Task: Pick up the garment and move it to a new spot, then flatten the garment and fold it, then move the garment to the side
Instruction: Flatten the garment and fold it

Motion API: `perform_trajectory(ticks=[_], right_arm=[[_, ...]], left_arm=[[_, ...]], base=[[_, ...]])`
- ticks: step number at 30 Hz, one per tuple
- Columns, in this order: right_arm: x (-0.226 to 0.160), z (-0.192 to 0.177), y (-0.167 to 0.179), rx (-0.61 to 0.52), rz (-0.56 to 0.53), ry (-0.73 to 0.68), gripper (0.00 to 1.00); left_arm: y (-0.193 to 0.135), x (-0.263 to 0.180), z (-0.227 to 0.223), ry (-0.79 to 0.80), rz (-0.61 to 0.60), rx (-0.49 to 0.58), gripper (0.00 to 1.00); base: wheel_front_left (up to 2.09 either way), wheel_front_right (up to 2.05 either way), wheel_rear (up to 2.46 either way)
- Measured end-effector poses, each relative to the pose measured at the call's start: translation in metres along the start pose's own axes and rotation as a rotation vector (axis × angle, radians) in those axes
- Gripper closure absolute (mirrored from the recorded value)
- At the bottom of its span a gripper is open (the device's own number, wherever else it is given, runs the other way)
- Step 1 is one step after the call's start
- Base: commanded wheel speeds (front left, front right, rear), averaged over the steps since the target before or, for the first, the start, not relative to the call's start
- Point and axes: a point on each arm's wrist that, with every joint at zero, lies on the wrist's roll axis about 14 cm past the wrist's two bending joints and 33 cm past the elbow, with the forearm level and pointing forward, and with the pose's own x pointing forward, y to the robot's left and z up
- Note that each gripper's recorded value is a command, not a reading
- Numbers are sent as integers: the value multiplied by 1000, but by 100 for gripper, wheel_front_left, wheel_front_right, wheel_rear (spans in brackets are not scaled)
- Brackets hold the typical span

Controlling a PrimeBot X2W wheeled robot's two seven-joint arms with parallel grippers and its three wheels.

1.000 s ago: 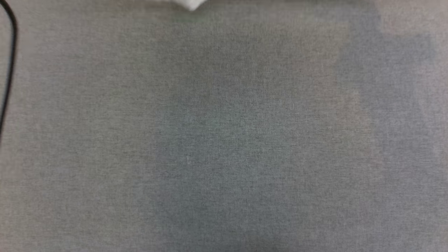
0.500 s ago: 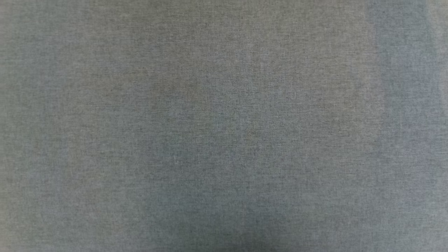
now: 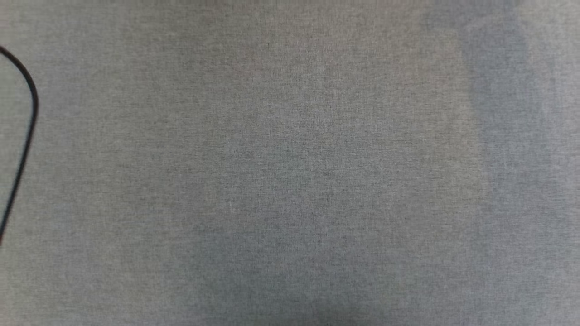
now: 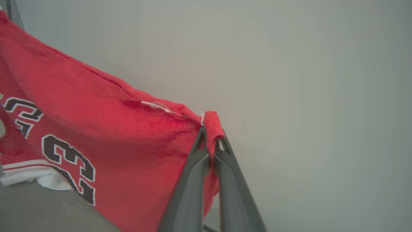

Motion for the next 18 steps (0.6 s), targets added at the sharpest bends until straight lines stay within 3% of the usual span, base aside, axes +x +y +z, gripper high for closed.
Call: perform_trajectory(ticks=[9,18], right_arm=[[-60,-48,47,73,111,137,100],[-157,-94,85,148,207,312,100]], left_arm=[[-6,-92,-40,164,38,-54,100],[-40,-219,-65,370,77,-123,100]], base=[[0,0,0],[0,0,0]])
